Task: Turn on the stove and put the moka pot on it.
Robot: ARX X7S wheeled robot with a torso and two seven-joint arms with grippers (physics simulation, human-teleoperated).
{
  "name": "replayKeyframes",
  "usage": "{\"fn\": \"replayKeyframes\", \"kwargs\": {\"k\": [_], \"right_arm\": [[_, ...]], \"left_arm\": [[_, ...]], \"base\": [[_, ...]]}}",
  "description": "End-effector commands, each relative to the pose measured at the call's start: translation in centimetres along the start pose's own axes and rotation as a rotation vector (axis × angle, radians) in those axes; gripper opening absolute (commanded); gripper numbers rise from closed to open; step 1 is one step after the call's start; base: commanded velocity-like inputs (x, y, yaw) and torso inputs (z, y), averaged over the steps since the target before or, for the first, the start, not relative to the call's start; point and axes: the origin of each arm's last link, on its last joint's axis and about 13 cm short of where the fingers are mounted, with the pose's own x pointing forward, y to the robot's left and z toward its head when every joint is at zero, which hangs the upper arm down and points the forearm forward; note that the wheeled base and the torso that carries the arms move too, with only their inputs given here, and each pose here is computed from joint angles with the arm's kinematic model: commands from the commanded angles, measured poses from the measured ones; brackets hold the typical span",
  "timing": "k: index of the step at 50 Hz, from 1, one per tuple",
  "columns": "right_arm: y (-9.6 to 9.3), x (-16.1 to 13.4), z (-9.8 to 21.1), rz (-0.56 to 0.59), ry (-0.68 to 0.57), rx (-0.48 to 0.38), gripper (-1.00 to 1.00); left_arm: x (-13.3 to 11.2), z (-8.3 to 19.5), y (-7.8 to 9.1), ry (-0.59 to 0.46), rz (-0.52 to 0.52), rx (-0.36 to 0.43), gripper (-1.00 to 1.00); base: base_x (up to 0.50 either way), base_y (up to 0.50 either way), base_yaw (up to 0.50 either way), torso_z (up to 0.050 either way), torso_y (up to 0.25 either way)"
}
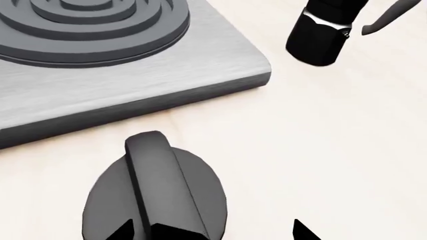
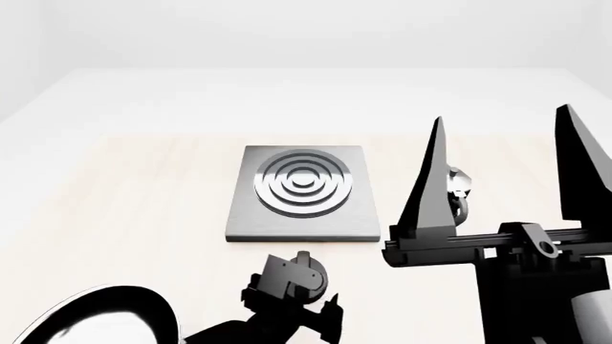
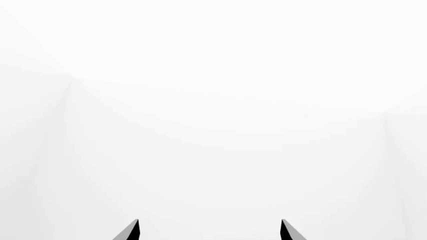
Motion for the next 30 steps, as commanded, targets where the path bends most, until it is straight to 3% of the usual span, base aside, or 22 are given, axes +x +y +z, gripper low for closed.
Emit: {"fn": "replayKeyframes", "kwargs": {"k": [1, 30], "right_arm": [[-0.1, 0.1, 0.1, 0.001, -0.001, -0.002, 1.0], [-0.1, -0.3, -0.2, -0.001, 0.003, -0.004, 1.0]], "left_arm": [[0.5, -0.3, 0.0, 0.004, -0.006, -0.003, 1.0], [-0.2, 0.1, -2.6, -0.006, -0.107, 0.036, 1.0]], "base": [[0.0, 0.0, 0.0, 0.0, 0.0], [0.0, 0.0, 0.0, 0.0, 0.0]]}}
